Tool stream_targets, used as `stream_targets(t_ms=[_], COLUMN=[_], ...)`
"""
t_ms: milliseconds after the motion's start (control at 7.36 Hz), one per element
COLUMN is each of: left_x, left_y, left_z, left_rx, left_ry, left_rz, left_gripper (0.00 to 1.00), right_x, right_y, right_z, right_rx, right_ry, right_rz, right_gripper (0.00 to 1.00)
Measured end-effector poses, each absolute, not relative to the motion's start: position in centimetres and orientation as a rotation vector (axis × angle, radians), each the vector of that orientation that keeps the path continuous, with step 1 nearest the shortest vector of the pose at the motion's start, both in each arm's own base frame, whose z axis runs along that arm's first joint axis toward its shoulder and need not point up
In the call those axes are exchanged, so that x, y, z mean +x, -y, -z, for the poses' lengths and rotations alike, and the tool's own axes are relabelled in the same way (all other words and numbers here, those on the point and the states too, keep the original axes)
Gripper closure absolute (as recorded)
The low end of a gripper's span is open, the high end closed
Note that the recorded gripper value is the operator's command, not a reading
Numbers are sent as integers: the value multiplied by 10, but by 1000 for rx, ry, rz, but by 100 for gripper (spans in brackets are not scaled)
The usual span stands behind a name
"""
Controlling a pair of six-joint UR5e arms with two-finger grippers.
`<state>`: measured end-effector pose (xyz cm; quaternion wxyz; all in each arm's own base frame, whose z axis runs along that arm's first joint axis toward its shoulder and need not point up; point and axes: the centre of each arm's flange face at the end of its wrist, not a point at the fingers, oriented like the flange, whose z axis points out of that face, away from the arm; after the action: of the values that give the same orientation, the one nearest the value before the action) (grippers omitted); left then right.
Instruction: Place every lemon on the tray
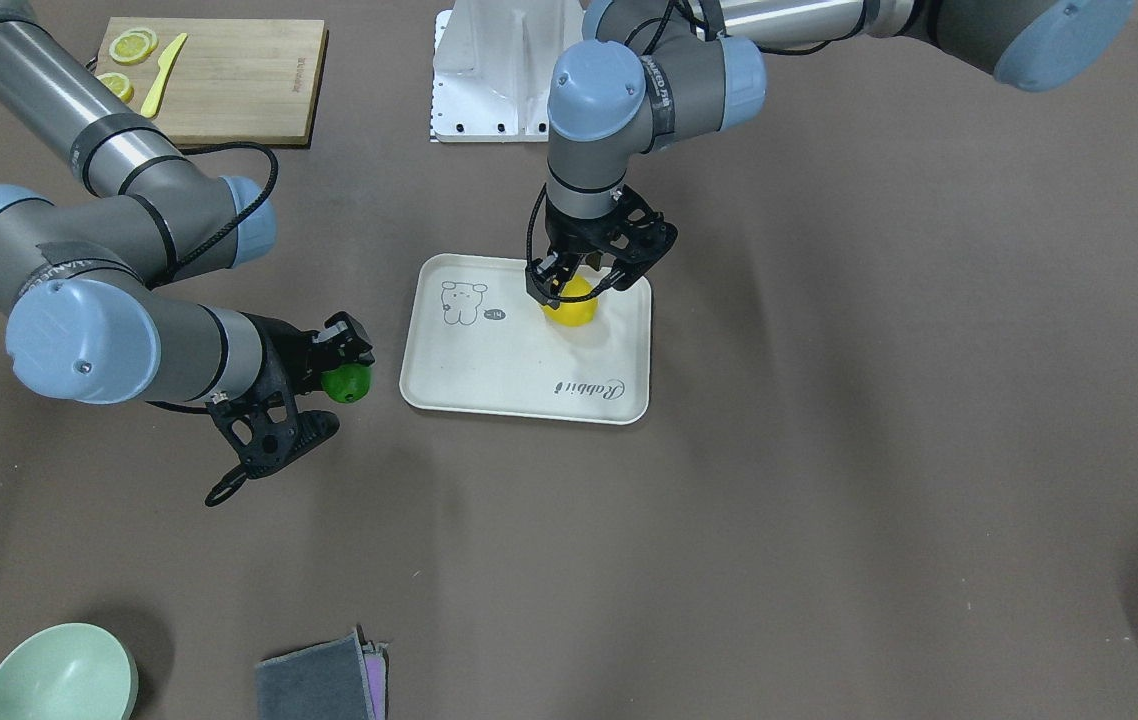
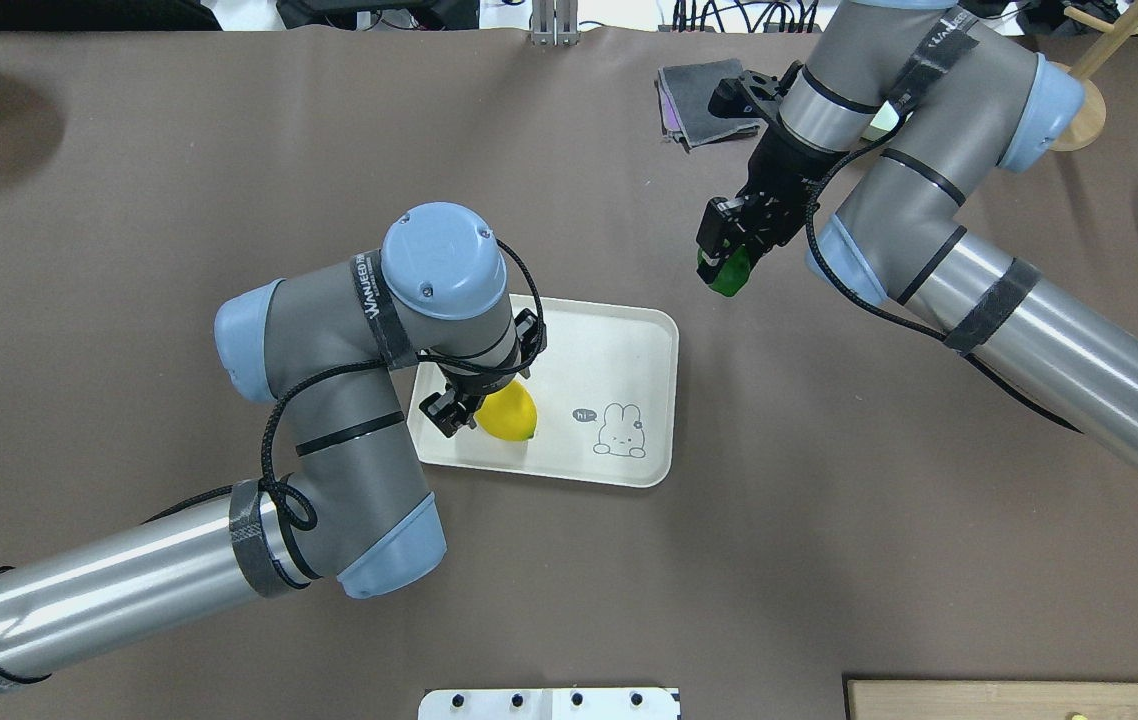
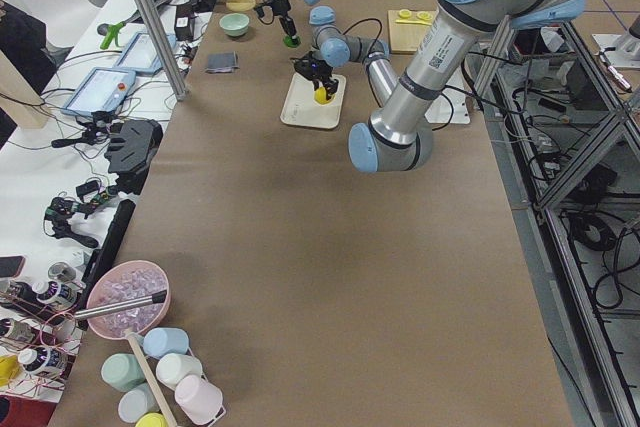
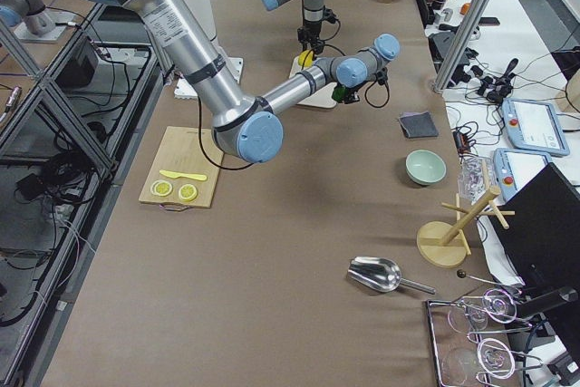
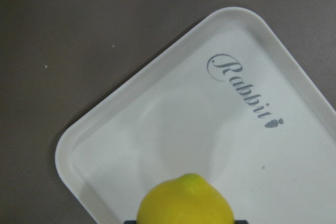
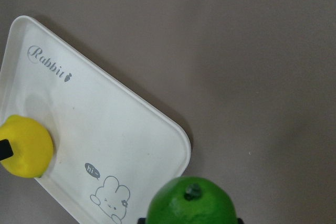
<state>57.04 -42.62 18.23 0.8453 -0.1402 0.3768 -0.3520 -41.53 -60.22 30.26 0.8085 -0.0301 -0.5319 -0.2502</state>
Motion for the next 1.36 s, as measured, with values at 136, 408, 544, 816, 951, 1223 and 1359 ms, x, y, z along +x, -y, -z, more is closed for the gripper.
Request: stream_targets(t_ms=[136, 408, 544, 816, 951, 1223, 1359], left_x=[570, 553, 529, 453, 407, 311, 267], left_y=[426, 436, 446, 479, 493, 515, 520], left_z=[-182, -184, -194, -239, -277, -365, -406], left_rx=[-293, -295, -307, -292, -276, -235, -212], left_ry=[-799, -803, -798, -780, -769, -741, -727], left_rz=[741, 714, 671, 562, 494, 355, 293], left_gripper=[2, 2, 2, 2, 2, 2, 2], right_x=[-419, -423, -427, -456, -475, -504, -513], right_y=[602, 601, 600, 582, 570, 553, 546], right_z=[-302, -297, -291, -278, -269, -256, -252], right_rx=[-56, -48, -41, -2, 23, 53, 65], right_ry=[1141, 1145, 1149, 1148, 1142, 1123, 1111], right_rz=[544, 555, 566, 628, 662, 704, 714], right_gripper=[84, 84, 84, 80, 78, 40, 0])
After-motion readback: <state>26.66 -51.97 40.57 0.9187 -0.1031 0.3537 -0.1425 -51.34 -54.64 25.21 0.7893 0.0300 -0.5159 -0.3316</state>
